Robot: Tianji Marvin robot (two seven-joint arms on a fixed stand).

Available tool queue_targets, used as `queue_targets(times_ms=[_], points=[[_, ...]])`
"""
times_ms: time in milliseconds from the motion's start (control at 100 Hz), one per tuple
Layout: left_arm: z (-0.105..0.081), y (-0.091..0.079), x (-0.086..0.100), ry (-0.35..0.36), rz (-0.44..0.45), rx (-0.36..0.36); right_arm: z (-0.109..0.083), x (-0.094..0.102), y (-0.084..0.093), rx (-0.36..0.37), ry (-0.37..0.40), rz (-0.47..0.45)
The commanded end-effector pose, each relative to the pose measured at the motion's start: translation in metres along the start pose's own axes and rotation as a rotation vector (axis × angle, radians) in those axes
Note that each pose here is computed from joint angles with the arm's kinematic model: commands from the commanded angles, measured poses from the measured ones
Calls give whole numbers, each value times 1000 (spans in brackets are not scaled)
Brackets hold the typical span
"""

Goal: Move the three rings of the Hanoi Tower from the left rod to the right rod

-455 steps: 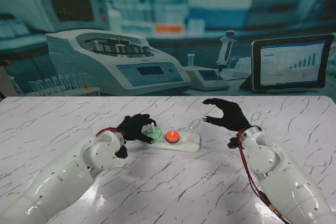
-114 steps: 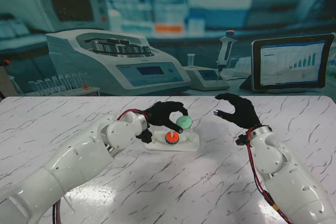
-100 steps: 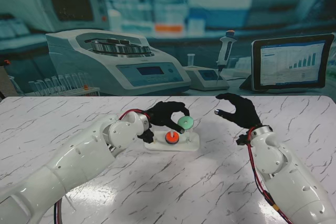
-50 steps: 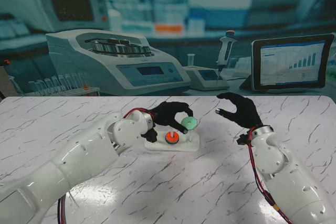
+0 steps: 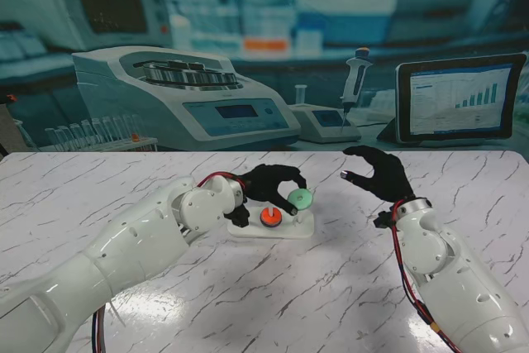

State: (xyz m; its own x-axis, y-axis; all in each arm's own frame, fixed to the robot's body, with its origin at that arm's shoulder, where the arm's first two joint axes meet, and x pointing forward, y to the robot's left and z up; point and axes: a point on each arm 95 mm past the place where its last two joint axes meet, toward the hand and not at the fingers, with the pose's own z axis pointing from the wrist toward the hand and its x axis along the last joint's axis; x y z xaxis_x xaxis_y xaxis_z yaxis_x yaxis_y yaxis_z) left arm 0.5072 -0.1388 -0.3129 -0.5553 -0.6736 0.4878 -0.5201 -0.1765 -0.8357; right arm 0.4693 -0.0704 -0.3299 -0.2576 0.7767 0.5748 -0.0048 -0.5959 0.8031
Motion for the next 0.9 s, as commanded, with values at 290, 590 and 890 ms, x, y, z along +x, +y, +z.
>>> queue_targets(times_ms=[290, 590, 890], points=[[3, 3, 6, 29, -5, -29, -1, 3, -6, 1, 2, 13], [4, 3, 6, 29, -1, -32, -2, 2, -5, 0, 1, 12], [4, 2, 5, 14, 17, -31, -1, 2, -6, 0, 2, 14]])
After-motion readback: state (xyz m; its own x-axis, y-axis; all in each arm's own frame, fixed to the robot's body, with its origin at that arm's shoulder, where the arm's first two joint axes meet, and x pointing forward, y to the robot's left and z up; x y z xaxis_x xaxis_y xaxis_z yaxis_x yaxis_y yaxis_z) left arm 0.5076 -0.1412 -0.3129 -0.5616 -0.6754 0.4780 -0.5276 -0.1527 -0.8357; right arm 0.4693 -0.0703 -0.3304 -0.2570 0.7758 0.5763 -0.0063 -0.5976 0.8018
